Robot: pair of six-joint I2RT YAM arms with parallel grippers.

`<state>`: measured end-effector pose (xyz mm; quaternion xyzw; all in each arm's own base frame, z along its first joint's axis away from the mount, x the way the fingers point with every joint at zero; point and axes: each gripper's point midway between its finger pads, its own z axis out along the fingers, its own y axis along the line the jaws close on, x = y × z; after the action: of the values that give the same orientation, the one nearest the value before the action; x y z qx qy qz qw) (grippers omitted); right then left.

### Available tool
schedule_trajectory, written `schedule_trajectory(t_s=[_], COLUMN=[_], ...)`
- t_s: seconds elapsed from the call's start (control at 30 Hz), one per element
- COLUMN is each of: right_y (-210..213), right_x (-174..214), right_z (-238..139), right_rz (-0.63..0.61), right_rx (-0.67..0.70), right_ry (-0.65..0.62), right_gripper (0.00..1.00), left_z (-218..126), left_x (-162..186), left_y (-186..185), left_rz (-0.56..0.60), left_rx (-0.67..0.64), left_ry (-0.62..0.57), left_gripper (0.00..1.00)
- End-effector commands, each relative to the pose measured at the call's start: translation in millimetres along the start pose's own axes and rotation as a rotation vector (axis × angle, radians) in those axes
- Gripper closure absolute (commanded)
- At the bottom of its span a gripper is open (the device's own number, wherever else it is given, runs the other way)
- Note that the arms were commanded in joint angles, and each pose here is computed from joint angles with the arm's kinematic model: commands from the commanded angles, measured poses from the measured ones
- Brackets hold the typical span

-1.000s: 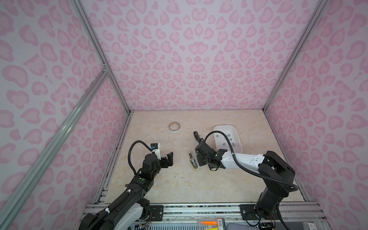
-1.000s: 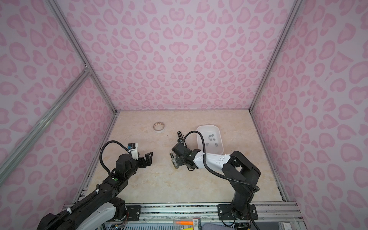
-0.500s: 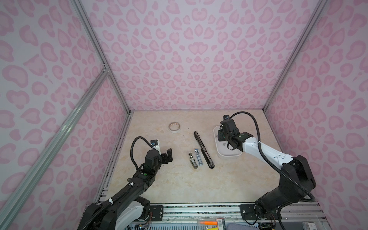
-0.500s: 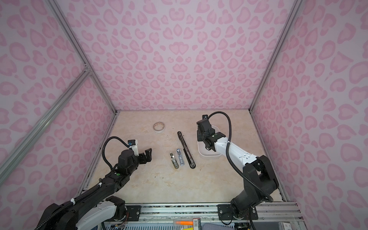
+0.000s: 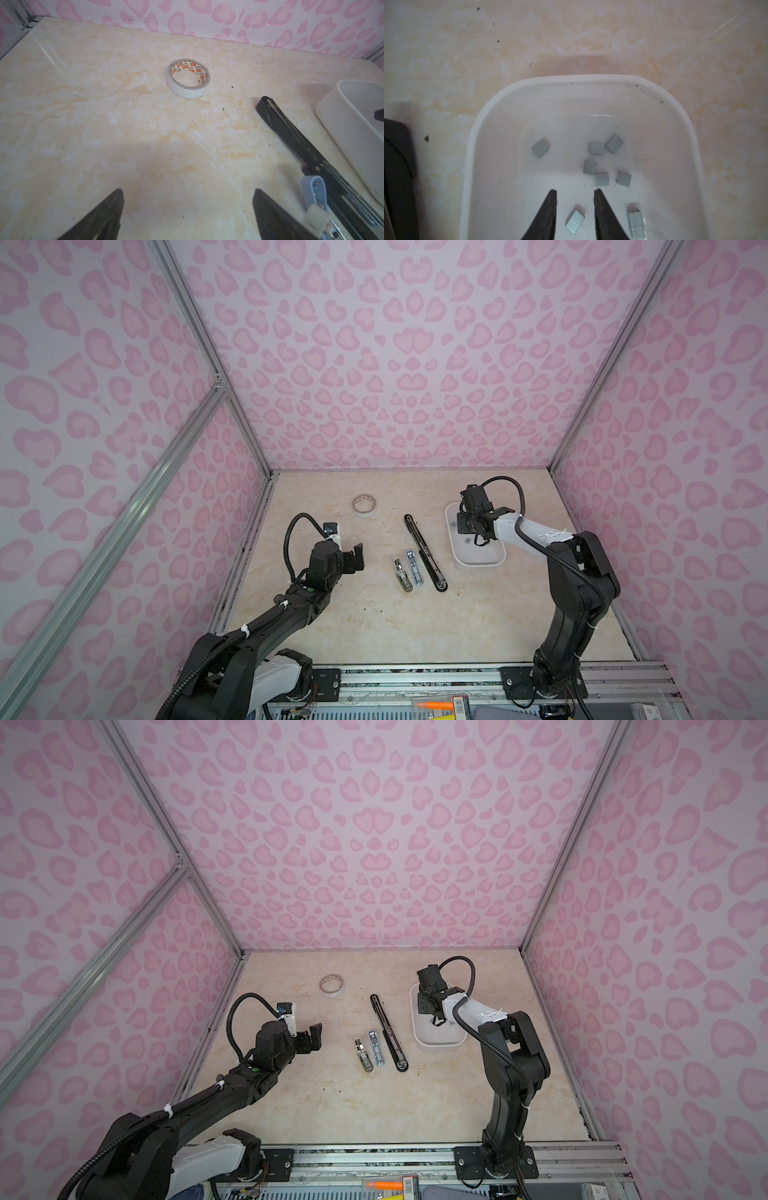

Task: Load the staples into the stapler
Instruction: 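Move the right gripper back over the white tray of staples, then lower the right gripper into the tray and grip a staple strip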

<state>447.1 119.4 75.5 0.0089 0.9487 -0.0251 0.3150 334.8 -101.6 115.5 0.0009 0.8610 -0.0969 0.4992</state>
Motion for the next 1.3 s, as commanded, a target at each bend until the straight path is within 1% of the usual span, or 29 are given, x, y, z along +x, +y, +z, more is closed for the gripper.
schedule_trajectory(t_s=[0.0,0.07,0.13,0.4,0.6,0.97,1.27], right_y=[-17,-21,-24,-8,-9,-6,-11], right_x=[9,14,20,18,16,20,22], right_z=[3,6,9,22,31,48,50], right_rz=[0.030,0.066,0.092,0.066,0.046,0.031,0.044], right_rx=[0.037,0.013,-0.008,-0.082,-0.054,-0.051,-0.037], right_ry=[0.030,0.041,0.052,0.086,0.107,0.157,0.168], right_gripper=[0.72,0.76,0.76,0.75,0.70,0.71,0.71], left_z=[-2,-3,-4,0,-1,0,2], left_x=[-13,-14,-13,-12,-13,-13,-11], left_y=[-7,-7,-8,-11,-10,-10,-12], left_rz=[0.010,0.010,0.013,0.021,0.021,0.022,0.031], left_rx=[0.031,0.033,0.041,0.043,0.038,0.031,0.036], left_ry=[-0.053,-0.060,-0.061,-0.044,-0.054,-0.055,-0.046], left_gripper=[0.02,0.02,0.02,0.03,0.02,0.02,0.02])
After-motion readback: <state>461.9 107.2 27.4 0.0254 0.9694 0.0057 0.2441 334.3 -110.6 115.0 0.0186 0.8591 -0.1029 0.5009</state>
